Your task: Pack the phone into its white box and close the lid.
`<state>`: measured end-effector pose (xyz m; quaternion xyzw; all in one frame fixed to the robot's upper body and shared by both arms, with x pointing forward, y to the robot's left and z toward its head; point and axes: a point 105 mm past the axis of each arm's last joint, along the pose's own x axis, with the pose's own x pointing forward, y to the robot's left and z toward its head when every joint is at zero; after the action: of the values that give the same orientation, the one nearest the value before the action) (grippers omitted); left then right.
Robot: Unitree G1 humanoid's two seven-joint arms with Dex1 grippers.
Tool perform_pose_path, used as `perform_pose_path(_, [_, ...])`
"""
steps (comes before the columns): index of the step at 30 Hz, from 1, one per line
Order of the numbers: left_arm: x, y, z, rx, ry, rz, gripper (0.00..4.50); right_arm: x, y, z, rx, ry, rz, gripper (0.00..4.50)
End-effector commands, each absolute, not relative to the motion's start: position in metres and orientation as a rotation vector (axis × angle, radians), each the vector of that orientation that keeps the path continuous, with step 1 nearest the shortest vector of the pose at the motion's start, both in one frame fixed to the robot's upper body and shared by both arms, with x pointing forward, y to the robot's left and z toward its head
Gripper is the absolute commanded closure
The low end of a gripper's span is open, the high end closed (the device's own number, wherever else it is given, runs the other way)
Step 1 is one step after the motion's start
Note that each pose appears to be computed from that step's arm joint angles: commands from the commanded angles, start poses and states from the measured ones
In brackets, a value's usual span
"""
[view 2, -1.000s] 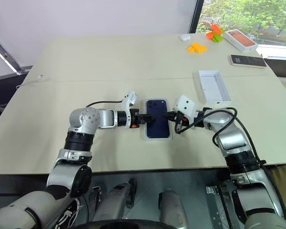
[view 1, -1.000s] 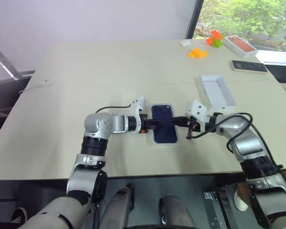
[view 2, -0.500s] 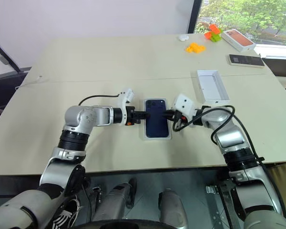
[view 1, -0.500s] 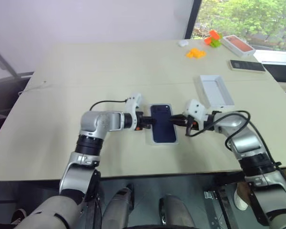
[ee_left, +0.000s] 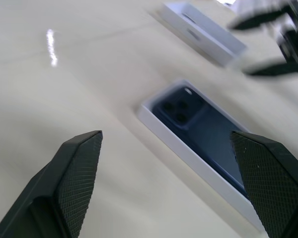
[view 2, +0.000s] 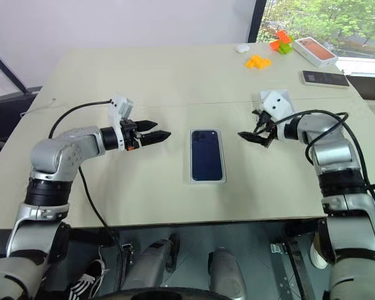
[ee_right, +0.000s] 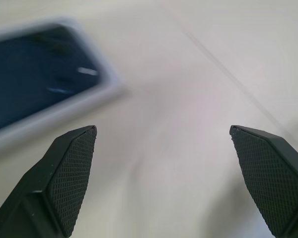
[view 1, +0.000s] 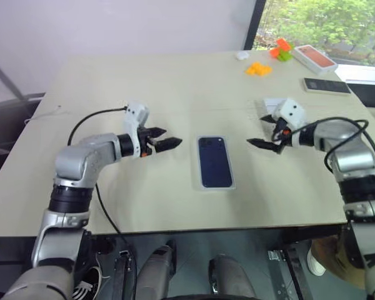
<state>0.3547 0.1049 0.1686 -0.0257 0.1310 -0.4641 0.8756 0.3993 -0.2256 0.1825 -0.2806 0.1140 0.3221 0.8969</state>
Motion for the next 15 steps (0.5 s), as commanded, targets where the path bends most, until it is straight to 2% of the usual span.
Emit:
perform_pose_path(1, [0.348,0.106,0.194,0.059,0.118,-1.015,0.06,0.416,-0.226,0.201,-0.597,0.203,0.557,0.00])
perform_pose_path(5, [0.344,0.118,0.197,0.143,0.039,-1.024,0.06,0.438,-0.243,0.200,-0.480,0.287,0.323,0.00])
perform_pose_path(10, [0.353,0.123,0.196,0.135,0.020,-0.966,0.06,0.450,-0.246,0.184,-0.436,0.409,0.231,0.00])
perform_pose_path(15, [0.350,0.116,0.191,0.104,0.028,-0.969,0.06,0.456,-0.261,0.176,-0.442,0.478,0.103,0.00])
